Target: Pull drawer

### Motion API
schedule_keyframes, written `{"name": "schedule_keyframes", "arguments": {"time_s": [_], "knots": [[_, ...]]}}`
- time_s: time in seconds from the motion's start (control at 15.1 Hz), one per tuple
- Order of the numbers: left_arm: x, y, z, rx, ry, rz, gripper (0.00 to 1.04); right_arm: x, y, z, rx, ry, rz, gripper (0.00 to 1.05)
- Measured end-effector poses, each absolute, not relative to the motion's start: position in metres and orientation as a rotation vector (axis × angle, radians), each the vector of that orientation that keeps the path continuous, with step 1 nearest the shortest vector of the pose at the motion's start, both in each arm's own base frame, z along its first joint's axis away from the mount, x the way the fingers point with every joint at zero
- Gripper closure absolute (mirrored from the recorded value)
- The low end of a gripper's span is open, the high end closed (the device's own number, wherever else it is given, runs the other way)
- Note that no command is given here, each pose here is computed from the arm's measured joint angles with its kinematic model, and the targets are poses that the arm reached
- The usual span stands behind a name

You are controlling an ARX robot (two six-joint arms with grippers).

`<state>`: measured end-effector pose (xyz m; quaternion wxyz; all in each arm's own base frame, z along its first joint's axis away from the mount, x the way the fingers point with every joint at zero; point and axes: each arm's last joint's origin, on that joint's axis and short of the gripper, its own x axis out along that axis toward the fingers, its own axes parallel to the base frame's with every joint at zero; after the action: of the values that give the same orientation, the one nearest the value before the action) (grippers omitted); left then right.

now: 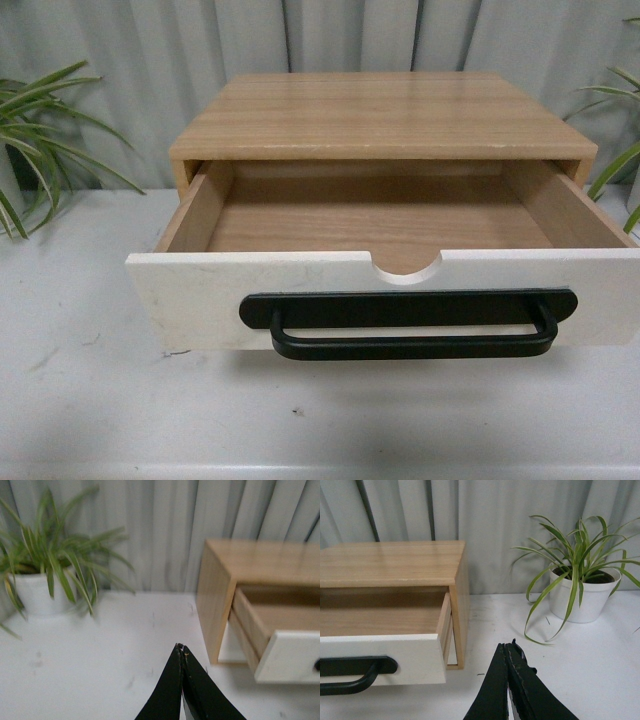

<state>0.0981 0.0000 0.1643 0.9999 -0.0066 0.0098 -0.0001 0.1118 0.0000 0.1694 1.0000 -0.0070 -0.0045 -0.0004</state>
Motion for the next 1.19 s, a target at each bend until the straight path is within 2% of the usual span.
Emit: {"name": "schedule_keyframes", "arguments": {"time_s": [0.07, 0.2, 0.33, 0.4, 0.86, 0.93, 1.19], "knots": [[0.097, 0.000, 0.169, -0.013, -0.016, 0.001, 1.03, 0.111, 0.000, 0.169, -0.014, -0.007, 0.000, 1.03], [0.098, 0.000, 0.165, -0.013, 0.007, 0.000, 1.03, 0.109, 0.000, 0.169, -0.014, -0.011, -0.001, 1.03], [0.098, 0.000, 0.166, -0.013, 0.002, 0.001, 1.03, 0.101, 0.000, 0.163, -0.014, 0.041, 0.003, 1.03], [0.098, 0.000, 0.166, -0.013, 0.004, 0.000, 1.03, 0.097, 0.000, 0.168, -0.014, -0.017, 0.001, 1.03], [0.098, 0.000, 0.166, -0.013, 0.003, 0.000, 1.03, 0.097, 0.000, 0.166, -0.012, -0.002, 0.000, 1.03], [0.098, 0.000, 0.166, -0.014, 0.003, 0.001, 0.99, 0.097, 0.000, 0.166, -0.011, -0.002, 0.000, 0.96], [0.098, 0.000, 0.166, -0.014, 0.003, 0.000, 0.47, 0.097, 0.000, 0.166, -0.011, -0.002, 0.000, 0.43]]}}
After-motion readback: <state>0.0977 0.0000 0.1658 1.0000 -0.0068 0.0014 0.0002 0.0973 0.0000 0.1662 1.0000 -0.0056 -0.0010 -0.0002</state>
